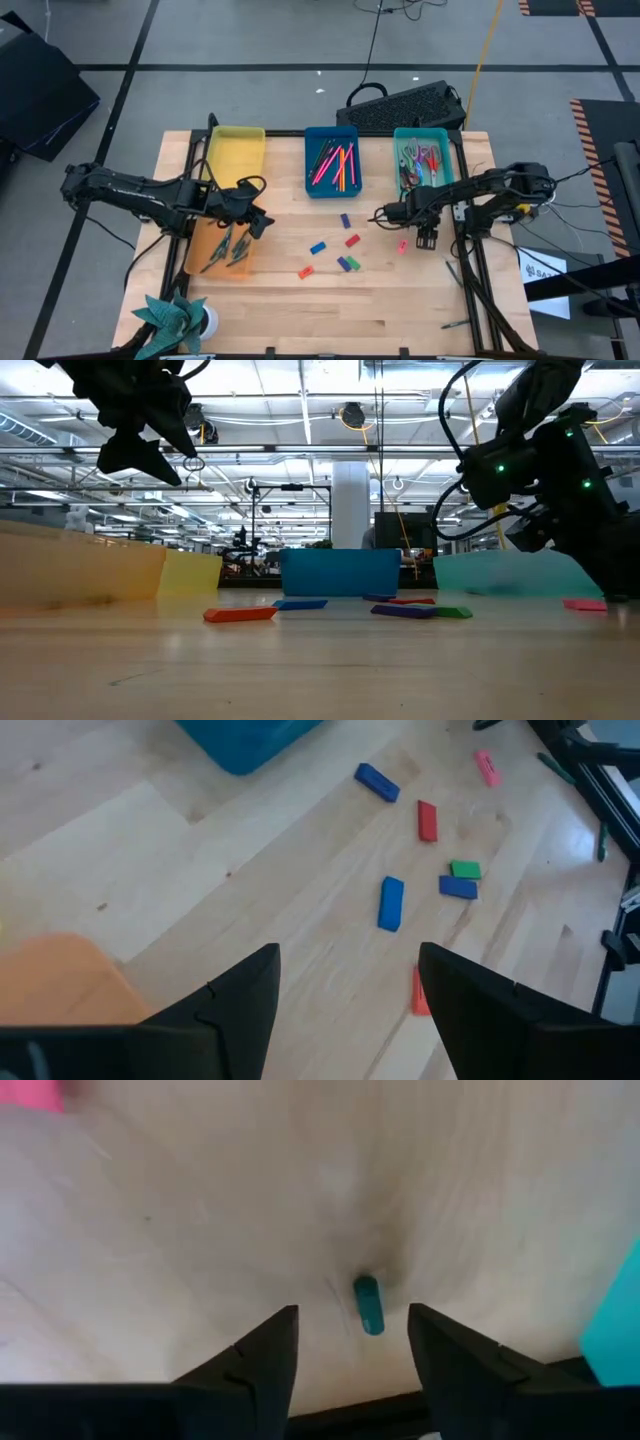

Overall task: Sort crayons/erasers/pens/pencils in bins
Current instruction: Put the top green crayon into the orange bin

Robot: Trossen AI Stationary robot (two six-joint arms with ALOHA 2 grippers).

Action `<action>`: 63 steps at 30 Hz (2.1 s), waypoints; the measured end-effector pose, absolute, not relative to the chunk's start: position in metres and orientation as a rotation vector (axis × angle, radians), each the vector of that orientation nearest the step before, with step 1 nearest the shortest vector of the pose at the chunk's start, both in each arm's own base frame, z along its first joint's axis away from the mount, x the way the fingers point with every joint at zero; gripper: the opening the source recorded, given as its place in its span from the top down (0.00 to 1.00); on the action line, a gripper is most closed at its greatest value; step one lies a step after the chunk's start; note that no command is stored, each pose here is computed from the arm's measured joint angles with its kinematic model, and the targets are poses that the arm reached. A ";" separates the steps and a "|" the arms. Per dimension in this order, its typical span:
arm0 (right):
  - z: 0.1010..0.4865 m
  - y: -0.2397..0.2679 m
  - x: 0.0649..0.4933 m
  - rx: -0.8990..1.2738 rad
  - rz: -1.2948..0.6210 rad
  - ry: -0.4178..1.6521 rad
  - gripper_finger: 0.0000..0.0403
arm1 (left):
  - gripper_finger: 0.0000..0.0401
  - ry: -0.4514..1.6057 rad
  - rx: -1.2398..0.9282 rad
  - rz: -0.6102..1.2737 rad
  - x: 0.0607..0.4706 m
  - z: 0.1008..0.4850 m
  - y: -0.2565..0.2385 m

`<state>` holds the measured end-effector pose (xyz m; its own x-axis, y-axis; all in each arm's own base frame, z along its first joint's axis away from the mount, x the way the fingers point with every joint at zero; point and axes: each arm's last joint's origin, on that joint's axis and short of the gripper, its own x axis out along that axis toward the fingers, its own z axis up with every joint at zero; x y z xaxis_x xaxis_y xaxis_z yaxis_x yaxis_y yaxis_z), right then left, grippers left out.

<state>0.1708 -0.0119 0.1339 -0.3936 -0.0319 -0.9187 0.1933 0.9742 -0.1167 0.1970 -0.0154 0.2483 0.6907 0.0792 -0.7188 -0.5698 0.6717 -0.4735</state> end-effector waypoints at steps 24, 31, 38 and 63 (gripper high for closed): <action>0.118 -0.007 0.207 0.085 -0.191 2.027 0.90 | 0.40 0.709 -0.737 0.397 0.198 0.250 -0.008; 0.129 -0.003 0.218 0.105 -0.263 1.921 0.94 | 0.40 0.727 -0.770 0.364 0.198 0.250 -0.010; 0.140 -0.002 0.209 0.107 -0.266 1.953 0.82 | 0.40 0.748 -0.736 0.316 0.199 0.250 -0.009; 0.116 -0.022 0.186 0.153 -0.239 2.028 0.73 | 0.40 0.750 -0.698 0.308 0.199 0.250 -0.004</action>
